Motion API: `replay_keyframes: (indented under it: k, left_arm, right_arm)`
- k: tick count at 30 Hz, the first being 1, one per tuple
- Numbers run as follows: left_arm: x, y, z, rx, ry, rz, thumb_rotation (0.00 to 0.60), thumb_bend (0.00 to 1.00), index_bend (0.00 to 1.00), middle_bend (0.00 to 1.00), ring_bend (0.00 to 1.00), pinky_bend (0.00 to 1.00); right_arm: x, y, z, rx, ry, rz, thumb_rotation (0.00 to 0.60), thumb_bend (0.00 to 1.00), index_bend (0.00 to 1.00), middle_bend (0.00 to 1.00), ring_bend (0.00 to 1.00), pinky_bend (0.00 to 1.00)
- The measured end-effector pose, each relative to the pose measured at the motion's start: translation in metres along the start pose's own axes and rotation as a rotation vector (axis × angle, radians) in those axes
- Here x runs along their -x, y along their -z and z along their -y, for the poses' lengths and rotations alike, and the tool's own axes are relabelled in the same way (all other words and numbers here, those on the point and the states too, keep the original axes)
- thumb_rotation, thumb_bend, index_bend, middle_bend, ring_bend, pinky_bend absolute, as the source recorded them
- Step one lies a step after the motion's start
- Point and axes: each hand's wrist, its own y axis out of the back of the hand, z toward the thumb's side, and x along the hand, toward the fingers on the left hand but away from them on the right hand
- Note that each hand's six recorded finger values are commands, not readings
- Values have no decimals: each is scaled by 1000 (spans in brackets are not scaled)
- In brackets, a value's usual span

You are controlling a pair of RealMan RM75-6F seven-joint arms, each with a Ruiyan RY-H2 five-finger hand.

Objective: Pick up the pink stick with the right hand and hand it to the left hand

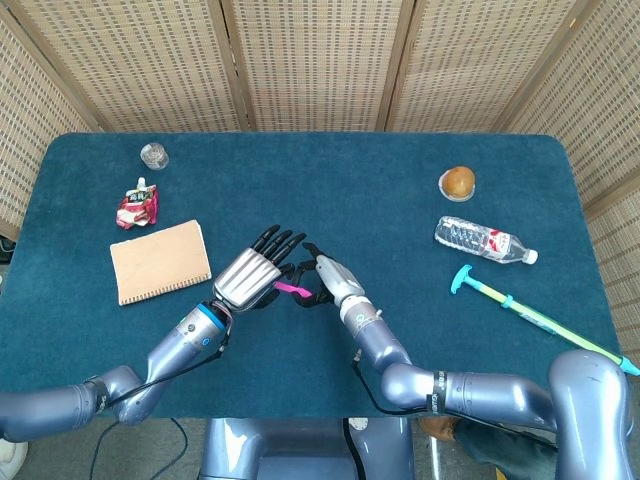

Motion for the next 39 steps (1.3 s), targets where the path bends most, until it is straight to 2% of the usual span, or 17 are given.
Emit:
replay_keyframes:
  k: [18,35,39]
  left_arm:
    - [-4,-8,6,-5,9,-2,600,358,484,0,0,0]
    - [-7,-12,7,-6,1,-11,600,363,543,0,0,0]
    - [-7,-12,8,-8,0,-12,600,388,548,0,0,0]
  right_arm:
    - [-2,1,-3,8,-7,-5,600,717,660,67,0,0]
    - [-4,4,-5,11,-8,-5,600,718,661,68,0,0]
    - [-4,5,-7,14,-7,-2,600,718,661,70,0,0]
